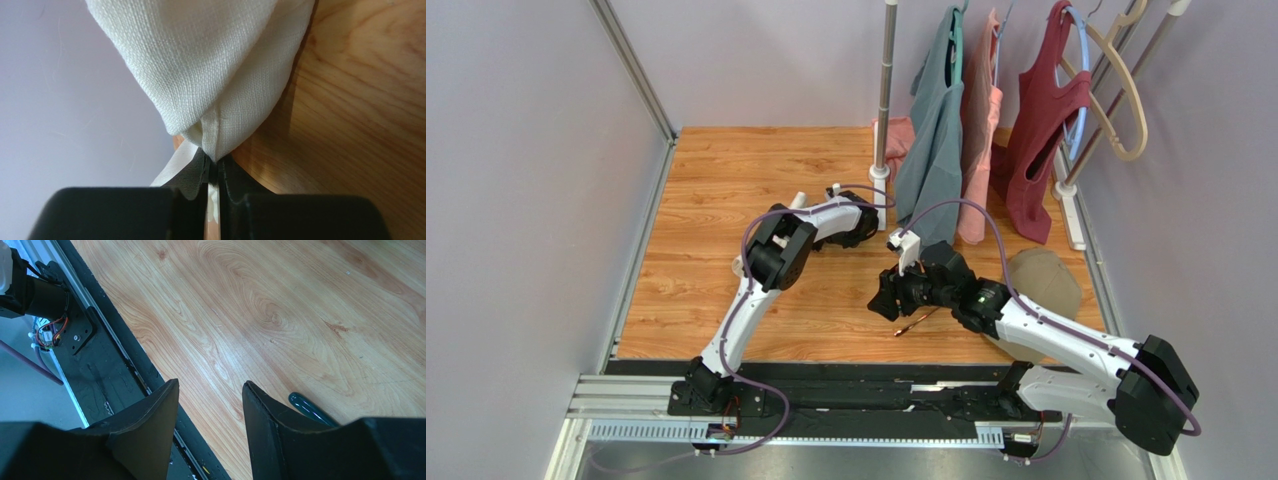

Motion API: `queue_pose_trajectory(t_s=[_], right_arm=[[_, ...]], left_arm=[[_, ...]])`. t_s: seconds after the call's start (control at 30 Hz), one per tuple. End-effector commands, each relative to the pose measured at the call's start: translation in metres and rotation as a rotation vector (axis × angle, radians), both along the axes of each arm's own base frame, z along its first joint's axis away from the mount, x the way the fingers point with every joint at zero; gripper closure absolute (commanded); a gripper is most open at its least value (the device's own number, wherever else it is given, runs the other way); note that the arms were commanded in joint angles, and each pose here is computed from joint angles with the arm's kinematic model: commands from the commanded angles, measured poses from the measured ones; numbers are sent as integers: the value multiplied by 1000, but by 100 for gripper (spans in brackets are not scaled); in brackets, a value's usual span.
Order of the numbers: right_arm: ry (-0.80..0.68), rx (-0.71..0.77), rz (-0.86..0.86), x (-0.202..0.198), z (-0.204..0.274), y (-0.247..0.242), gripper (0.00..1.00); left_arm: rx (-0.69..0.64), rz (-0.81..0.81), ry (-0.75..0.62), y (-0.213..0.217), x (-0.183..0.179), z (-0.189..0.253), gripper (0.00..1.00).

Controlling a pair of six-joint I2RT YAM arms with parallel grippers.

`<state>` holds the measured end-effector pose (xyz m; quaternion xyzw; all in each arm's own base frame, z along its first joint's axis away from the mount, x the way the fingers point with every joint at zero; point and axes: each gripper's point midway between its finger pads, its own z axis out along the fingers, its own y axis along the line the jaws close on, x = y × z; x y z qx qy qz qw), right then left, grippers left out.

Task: Fold the napkin into a case and place the utensils inside
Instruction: Turn over the smaller rectangle-folded napkin at the center of the board.

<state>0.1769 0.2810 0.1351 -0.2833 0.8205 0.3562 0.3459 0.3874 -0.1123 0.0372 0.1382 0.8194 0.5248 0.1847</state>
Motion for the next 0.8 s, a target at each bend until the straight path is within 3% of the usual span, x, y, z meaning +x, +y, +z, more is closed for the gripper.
queue_pose_trajectory(t_s=[0.0, 0.1, 0.13, 0.2, 0.33, 0.5, 0.53, 0.57, 0.6, 0.7, 0.73, 0.77], right_arm=[[-17, 20, -8, 1, 5, -1, 46], [-9, 30, -14, 3, 5, 0, 46], [-11, 30, -15, 3, 5, 0, 46], [-10, 36, -25, 6, 7, -2, 46], [-3, 39, -44, 9, 7, -7, 46], [-5, 44, -70, 12, 11, -15, 47], [-2, 41, -71, 11, 10, -16, 47], [-6, 42, -70, 11, 11, -16, 47], [-3, 38, -75, 12, 10, -17, 47], [-3, 37, -82, 14, 11, -17, 47], [-2, 38, -85, 15, 12, -16, 47], [-7, 46, -92, 19, 17, -15, 47]], left_arm=[[132, 34, 179, 21, -35, 52, 84], [102, 31, 163, 14, -42, 55, 61], [92, 30, 161, 12, -44, 56, 47], [58, 25, 153, 5, -50, 62, 27], [-66, -2, 158, -16, -67, 75, 20], [-316, -28, 140, -32, -82, 99, 20], [-352, -37, 141, -33, -85, 101, 24], [-489, -41, 120, -42, -84, 107, 26], [-540, -57, 131, -43, -84, 110, 28], [-720, -15, 110, -32, -77, 114, 48], [-757, 0, 102, -25, -74, 115, 65], [-864, -11, 84, -31, -69, 120, 75]])
